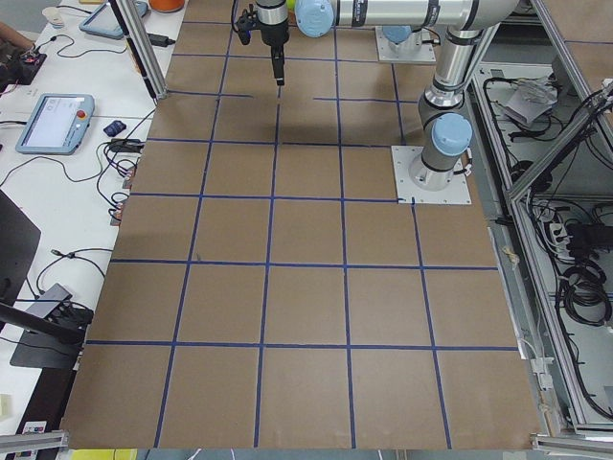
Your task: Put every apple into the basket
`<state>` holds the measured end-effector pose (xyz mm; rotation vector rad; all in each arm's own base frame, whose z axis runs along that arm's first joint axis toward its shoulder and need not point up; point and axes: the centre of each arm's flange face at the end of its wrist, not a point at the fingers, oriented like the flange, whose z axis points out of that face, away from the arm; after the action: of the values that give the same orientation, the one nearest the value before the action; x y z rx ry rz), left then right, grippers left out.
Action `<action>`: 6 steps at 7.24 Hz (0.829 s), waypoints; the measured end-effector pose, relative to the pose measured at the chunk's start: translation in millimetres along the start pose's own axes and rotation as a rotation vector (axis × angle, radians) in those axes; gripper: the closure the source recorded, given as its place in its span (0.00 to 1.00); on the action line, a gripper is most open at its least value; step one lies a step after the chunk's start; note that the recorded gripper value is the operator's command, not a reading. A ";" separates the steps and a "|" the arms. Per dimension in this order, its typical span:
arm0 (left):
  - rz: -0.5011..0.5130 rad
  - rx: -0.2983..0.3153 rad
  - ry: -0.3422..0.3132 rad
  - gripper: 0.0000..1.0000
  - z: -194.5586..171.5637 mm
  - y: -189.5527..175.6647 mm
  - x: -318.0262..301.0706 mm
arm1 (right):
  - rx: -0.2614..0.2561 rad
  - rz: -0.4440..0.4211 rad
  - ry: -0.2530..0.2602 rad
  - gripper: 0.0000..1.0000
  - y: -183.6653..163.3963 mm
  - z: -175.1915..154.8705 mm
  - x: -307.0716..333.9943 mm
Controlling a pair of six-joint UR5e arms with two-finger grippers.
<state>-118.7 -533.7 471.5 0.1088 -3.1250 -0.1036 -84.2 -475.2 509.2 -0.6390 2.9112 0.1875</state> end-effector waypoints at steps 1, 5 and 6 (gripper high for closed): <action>0.000 -0.001 0.000 0.00 0.2 0.1 -0.1 | -0.004 0.029 0.028 0.00 -26.0 -6.1 -49.8; 0.001 0.000 0.000 0.00 0.7 -0.8 -0.4 | 0.015 0.272 0.104 0.00 -88.4 13.3 -200.6; 0.000 0.001 0.000 0.00 0.7 -1.0 -0.7 | 0.035 0.321 0.134 0.00 -93.8 17.5 -210.4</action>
<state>-117.9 -534.6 470.8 0.1085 -3.1250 -0.1027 146.5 -471.8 521.1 -0.1799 3.1232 0.1339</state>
